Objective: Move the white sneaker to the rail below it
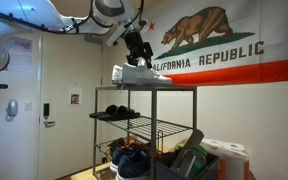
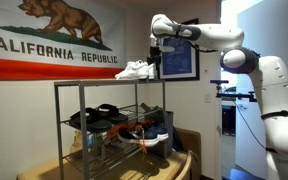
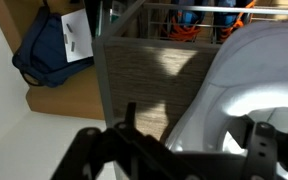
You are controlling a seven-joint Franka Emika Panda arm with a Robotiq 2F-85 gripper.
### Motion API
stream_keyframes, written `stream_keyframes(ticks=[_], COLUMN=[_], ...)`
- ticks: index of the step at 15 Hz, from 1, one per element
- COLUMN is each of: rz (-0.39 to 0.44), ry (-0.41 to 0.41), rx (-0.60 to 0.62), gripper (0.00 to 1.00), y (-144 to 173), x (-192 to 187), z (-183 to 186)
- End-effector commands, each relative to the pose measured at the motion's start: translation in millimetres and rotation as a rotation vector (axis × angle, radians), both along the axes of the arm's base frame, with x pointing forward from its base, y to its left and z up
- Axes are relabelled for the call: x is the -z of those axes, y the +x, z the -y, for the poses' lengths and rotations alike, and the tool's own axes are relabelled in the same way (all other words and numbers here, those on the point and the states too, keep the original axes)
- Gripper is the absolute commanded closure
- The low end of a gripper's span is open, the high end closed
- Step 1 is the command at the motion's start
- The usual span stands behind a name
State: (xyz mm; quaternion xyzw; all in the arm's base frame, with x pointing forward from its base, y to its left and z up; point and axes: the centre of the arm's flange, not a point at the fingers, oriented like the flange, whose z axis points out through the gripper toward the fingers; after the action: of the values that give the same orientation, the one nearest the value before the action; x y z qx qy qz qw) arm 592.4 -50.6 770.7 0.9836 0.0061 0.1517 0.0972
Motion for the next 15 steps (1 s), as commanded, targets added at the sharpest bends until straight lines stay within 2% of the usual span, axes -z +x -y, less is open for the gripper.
stream_keyframes(ticks=[1,6,8,11,13,15], rz=[-0.035,-0.038,-0.033,-0.004,0.022,0.044], ry=[0.024,0.051,0.059,0.081,0.090,0.085], rx=[0.023,0.013,0.003,-0.006,-0.004,0.016], gripper=[0.42,0.81,0.92,0.99,0.92,0.91], y=[-10.7,-8.8,-9.0,-20.6,-40.2,-61.2], x=[16.4,18.5,16.3,7.4,-0.9,-10.2], z=[4.6,3.7,1.6,1.8,5.6,13.7])
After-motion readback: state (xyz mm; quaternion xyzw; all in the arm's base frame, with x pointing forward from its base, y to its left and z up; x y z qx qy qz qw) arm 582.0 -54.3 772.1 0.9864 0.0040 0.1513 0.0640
